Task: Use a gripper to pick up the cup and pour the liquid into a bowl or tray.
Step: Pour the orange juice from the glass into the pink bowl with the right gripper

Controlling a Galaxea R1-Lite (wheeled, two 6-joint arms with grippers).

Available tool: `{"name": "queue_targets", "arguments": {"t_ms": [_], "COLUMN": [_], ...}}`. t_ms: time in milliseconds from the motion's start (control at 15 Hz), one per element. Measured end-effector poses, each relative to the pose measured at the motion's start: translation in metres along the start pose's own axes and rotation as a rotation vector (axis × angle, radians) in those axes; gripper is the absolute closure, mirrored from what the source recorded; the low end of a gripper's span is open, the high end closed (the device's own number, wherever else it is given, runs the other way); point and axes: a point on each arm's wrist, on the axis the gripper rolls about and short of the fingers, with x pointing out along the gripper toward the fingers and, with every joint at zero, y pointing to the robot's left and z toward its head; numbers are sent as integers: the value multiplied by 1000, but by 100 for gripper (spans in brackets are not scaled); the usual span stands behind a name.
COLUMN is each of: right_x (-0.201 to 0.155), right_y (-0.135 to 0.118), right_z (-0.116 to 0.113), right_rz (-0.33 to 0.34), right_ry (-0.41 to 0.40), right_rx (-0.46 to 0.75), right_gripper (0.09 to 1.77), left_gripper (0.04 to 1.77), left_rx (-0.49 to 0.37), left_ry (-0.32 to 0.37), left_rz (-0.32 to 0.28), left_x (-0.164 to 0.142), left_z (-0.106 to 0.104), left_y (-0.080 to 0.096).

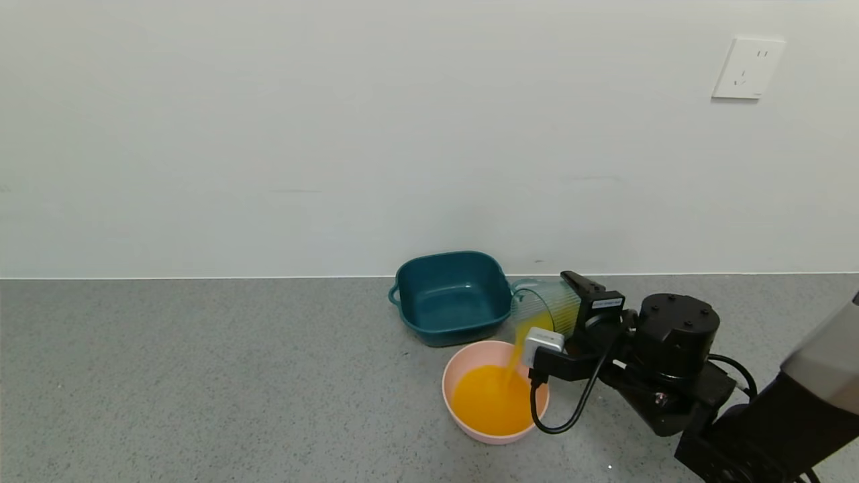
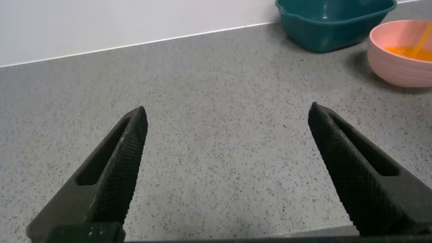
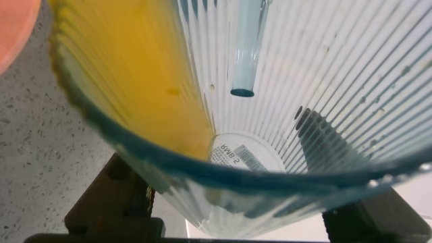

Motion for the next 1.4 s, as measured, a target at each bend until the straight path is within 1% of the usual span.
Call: {"name": "queue_targets", "arguments": {"t_ms": [400, 1000, 1400], "right_x": [-5, -9, -11], "right_y": [-2, -8, -8], "right_z": [9, 11, 14], "right_rz": [-11, -26, -30], "right_ry": [-16, -22, 3], "right_rx": [-55, -136, -190], "right_gripper": [51, 51, 51], "left_gripper": [9, 9, 9], "left_rx": [0, 0, 0], "left_ry": [0, 0, 0], "left_rz": [0, 0, 0], "left_x": [0, 0, 0], "left_z": [0, 0, 0], "left_y": [0, 0, 0]}}
